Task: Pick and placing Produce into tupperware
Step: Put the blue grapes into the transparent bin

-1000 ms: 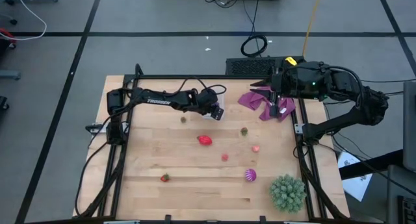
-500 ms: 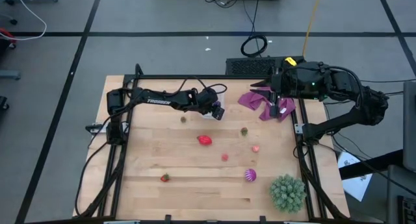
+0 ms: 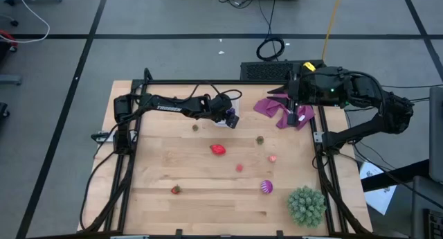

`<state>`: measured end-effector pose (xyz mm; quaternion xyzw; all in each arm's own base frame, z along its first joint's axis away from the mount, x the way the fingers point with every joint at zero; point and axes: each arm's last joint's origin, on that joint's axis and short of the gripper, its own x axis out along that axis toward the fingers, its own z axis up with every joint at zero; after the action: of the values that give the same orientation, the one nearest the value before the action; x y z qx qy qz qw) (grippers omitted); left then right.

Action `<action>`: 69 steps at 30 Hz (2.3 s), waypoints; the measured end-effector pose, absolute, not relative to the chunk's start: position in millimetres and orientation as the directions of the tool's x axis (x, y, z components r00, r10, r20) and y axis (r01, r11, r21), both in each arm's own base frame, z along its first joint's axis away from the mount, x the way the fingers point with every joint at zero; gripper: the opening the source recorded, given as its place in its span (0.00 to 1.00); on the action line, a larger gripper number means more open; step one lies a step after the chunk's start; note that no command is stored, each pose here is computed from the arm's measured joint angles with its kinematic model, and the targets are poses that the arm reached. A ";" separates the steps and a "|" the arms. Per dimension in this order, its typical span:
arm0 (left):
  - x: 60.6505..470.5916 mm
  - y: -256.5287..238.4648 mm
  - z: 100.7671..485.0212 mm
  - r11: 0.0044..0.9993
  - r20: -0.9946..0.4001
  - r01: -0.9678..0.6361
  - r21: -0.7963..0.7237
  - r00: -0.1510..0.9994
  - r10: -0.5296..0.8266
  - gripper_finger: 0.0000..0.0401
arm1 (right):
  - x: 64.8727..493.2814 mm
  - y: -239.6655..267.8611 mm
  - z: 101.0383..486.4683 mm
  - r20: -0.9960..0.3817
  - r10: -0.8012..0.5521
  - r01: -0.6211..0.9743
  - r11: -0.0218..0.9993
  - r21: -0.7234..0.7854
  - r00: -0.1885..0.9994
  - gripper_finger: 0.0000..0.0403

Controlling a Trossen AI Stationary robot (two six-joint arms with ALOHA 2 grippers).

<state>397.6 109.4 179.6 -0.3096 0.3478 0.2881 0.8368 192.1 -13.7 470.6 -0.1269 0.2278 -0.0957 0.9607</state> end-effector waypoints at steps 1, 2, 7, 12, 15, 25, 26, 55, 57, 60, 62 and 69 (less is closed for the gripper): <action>397.6 109.4 179.6 0.643 -0.760 -0.697 -0.318 0.592 0.267 0.60 | 192.0 -13.7 470.3 -0.416 -0.242 0.125 0.950 -0.288 0.877 0.14; 397.7 109.4 179.7 0.643 -0.760 -0.697 -0.318 0.593 0.267 0.60 | 191.8 -13.7 470.0 -0.419 -0.242 0.124 0.950 -0.288 0.875 0.14; 397.4 110.4 179.9 0.654 -0.754 -0.706 -0.272 0.579 0.311 0.60 | 191.6 -13.7 469.5 -0.424 -0.242 0.123 0.950 -0.288 0.873 0.14; 397.2 110.2 180.3 0.632 -0.742 -0.742 -0.223 0.550 0.384 0.60 | 191.6 -13.7 469.5 -0.424 -0.241 0.122 0.950 -0.288 0.873 0.14; 397.4 109.4 180.3 0.632 -0.740 -0.744 -0.217 0.547 0.391 0.60 | 191.6 -13.7 469.5 -0.424 -0.242 0.123 0.950 -0.288 0.873 0.14; 398.6 105.1 180.6 0.637 -0.734 -0.745 -0.198 0.543 0.407 0.60 | 191.6 -13.7 469.6 -0.424 -0.241 0.123 0.950 -0.288 0.873 0.14; 398.6 105.0 180.5 0.637 -0.735 -0.744 -0.202 0.545 0.404 0.60 | 191.6 -13.7 469.5 -0.424 -0.241 0.122 0.950 -0.288 0.873 0.14; 393.3 102.0 175.0 0.638 -0.801 -0.734 -0.235 0.518 0.301 0.60 | 191.6 -13.7 469.6 -0.423 -0.241 0.123 0.950 -0.288 0.873 0.14; 393.3 102.0 175.0 0.638 -0.801 -0.734 -0.235 0.518 0.301 0.60 | 191.6 -13.7 469.6 -0.423 -0.241 0.123 0.950 -0.288 0.873 0.14; 393.4 102.0 175.1 0.638 -0.801 -0.733 -0.234 0.518 0.301 0.60 | 191.6 -13.7 469.6 -0.423 -0.241 0.123 0.950 -0.287 0.873 0.14; 393.4 102.0 175.1 0.638 -0.800 -0.733 -0.235 0.518 0.301 0.60 | 191.6 -13.7 469.6 -0.423 -0.241 0.123 0.950 -0.287 0.873 0.14; 393.6 101.9 175.1 0.632 -0.800 -0.736 -0.245 0.521 0.296 0.60 | 191.6 -13.7 469.6 -0.423 -0.241 0.124 0.950 -0.286 0.873 0.14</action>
<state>393.6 101.9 175.1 -0.2927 0.3753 0.3140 0.8215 191.6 -13.7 469.6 -0.1259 0.2332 -0.0952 0.9596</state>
